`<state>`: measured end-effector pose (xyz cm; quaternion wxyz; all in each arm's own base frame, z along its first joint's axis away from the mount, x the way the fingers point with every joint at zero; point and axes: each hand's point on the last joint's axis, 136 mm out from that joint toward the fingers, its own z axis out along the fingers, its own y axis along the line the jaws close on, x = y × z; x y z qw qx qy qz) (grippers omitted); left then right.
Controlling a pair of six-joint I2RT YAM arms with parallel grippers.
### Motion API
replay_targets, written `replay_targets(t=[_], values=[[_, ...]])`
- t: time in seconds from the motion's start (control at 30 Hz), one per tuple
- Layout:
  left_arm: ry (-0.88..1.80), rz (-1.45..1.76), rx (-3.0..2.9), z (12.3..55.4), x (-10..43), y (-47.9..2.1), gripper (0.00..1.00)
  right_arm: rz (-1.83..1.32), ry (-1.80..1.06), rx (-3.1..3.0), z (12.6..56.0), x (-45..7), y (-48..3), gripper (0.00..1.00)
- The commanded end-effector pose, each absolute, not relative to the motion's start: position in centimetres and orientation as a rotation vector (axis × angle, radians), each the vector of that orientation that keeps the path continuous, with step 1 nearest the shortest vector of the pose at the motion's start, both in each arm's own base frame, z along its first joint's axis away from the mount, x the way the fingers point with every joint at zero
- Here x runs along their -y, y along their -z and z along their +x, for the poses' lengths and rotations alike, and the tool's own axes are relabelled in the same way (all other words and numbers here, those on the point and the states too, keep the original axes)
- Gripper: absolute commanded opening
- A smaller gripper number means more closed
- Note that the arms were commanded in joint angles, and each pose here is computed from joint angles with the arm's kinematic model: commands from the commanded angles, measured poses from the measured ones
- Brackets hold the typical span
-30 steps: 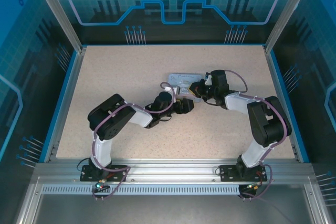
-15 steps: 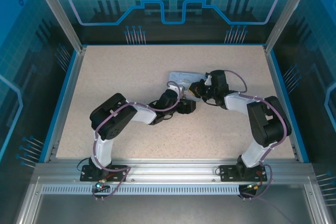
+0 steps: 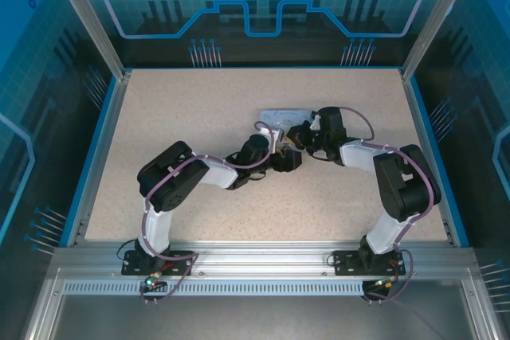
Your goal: Unlock a padlock with a key
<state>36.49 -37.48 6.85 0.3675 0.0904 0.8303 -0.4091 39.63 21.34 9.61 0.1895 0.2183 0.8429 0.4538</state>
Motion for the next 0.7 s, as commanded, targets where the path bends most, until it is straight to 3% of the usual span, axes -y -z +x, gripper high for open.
replay_targets(t=[0.0, 0.67], values=[[1.106, 0.190, -2.106, 37.2, 38.0, -7.1, 0.88, 0.605, -1.275, -2.377, 39.8, -22.0, -9.6, 0.00], [0.949, 0.199, -2.185, 37.4, 36.1, -4.8, 0.91, 0.579, -1.189, -2.286, 44.8, -18.2, -15.6, 0.00]])
